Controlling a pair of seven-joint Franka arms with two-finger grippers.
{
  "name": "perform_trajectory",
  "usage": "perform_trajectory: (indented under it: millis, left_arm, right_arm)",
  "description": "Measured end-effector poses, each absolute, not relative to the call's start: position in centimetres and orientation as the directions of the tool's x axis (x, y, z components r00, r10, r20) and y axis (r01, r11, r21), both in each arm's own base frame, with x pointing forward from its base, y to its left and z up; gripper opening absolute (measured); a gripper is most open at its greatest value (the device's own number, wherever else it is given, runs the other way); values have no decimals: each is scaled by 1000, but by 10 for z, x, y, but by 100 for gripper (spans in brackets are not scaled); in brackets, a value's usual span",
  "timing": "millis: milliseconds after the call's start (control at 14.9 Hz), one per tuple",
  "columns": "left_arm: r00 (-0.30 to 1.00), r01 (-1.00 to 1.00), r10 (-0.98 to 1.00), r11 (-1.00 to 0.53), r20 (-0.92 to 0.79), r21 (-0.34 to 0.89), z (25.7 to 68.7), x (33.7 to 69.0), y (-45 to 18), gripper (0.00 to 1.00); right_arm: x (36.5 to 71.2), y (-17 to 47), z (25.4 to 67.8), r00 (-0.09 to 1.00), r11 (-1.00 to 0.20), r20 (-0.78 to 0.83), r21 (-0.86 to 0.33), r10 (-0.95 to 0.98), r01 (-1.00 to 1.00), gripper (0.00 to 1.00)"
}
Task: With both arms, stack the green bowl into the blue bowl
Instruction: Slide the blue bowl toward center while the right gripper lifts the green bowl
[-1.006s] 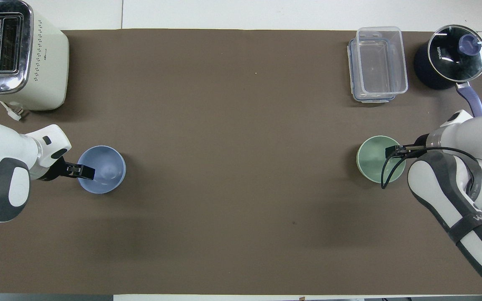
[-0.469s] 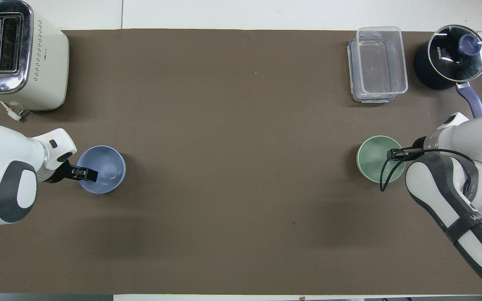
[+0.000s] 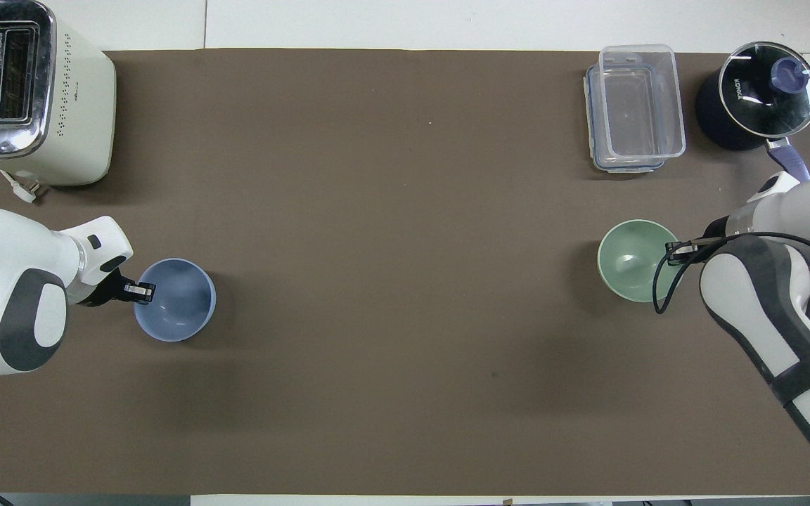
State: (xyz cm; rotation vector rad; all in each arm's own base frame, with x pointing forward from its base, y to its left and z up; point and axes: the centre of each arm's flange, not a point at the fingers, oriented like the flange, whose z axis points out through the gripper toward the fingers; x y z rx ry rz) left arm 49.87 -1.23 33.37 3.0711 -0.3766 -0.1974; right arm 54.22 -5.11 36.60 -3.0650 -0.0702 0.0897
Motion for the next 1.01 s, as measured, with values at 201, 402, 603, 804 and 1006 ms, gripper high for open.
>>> perform_trajectory:
  millis: [201,402,603,804,1006]
  left_arm:
    - [955,-271,-277,-960,-106,68,351,509,-38,6]
    - [957,-257,-266,-962,-118,90,407,528,-135,5]
    - [964,-233,-240,-969,-115,78,420,509,-239,5]
    - [963,-226,-233,-972,-134,68,396,482,-297,5]
    - [956,-225,-233,-972,-179,62,361,474,-306,5]
  right_arm:
    - [561,-30,410,995,-993,-44,-78,93,90,5]
    - [569,-14,430,993,-989,-32,-98,112,109,5]
    - [571,-3,440,993,-987,-36,-126,108,103,5]
    - [574,17,449,995,-988,-36,-128,92,87,5]
    - [574,19,449,995,-988,-40,-128,90,84,5]
